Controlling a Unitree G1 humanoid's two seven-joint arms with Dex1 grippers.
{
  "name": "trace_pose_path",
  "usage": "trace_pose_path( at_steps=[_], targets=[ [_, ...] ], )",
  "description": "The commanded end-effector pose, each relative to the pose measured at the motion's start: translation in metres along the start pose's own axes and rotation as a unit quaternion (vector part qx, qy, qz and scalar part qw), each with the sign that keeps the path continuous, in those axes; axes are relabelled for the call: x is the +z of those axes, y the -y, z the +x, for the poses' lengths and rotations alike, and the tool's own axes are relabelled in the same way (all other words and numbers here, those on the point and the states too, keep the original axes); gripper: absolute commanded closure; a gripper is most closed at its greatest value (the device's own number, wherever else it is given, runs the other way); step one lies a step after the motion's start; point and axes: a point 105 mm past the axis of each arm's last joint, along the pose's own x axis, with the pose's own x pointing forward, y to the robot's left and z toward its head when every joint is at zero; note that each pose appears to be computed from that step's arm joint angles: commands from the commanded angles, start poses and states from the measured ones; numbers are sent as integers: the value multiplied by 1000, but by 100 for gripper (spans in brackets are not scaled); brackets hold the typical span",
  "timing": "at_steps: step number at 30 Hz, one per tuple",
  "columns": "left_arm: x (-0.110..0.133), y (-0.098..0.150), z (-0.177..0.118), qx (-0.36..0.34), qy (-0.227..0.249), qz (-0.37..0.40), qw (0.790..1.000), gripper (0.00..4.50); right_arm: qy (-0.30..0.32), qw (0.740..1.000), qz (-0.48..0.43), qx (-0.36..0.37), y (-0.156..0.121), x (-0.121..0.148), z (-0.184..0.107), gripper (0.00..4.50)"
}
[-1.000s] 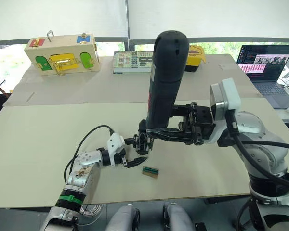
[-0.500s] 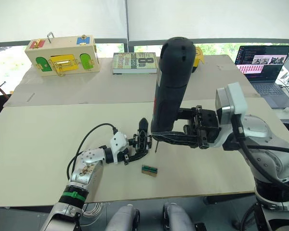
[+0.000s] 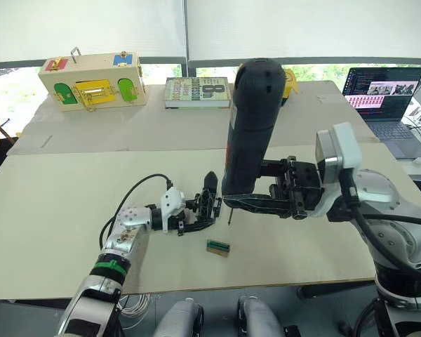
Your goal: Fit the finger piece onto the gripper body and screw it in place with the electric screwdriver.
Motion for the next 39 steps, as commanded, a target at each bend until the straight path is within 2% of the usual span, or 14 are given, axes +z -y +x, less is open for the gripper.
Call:
trace_pose_path(
  at_steps=[1, 3, 5, 7, 8, 15, 20, 27, 34, 39],
  targets=[
    [-19, 5, 1, -8, -28, -28, 999, 216, 22, 999, -34, 14, -7, 21, 1, 258],
    [-20, 2, -1, 0, -30, -27, 999, 216, 22, 999, -33, 14, -7, 21, 1, 258],
    [-22, -1, -4, 12, -33, -22, 999, 110, 21, 999, -33, 15, -8, 22, 1, 258],
    [-23, -2, -6, 22, -31, -25, 999, 23, 21, 999, -33, 15, -8, 22, 1, 258],
    [-24, -2, -8, 22, -31, -24, 999, 9, 21, 999, -32, 15, -9, 21, 1, 258],
    [-19, 3, -23, 50, -19, -26, 998, 9, 22, 999, -31, 14, -10, 20, 0, 258],
    [-7, 9, -25, 85, -6, -33, 996, 9, 22, 999, -30, 13, -10, 20, -1, 258],
    [6, 18, -18, 135, -6, -52, 989, 9, 24, 999, -28, 13, -9, 19, -1, 258],
    [13, 16, -7, 177, -10, -43, 983, 9, 25, 999, -28, 13, -7, 18, 1, 258],
    [15, 16, -2, 176, -9, -40, 984, 9, 26, 999, -28, 13, -6, 18, 2, 258]
  ],
)
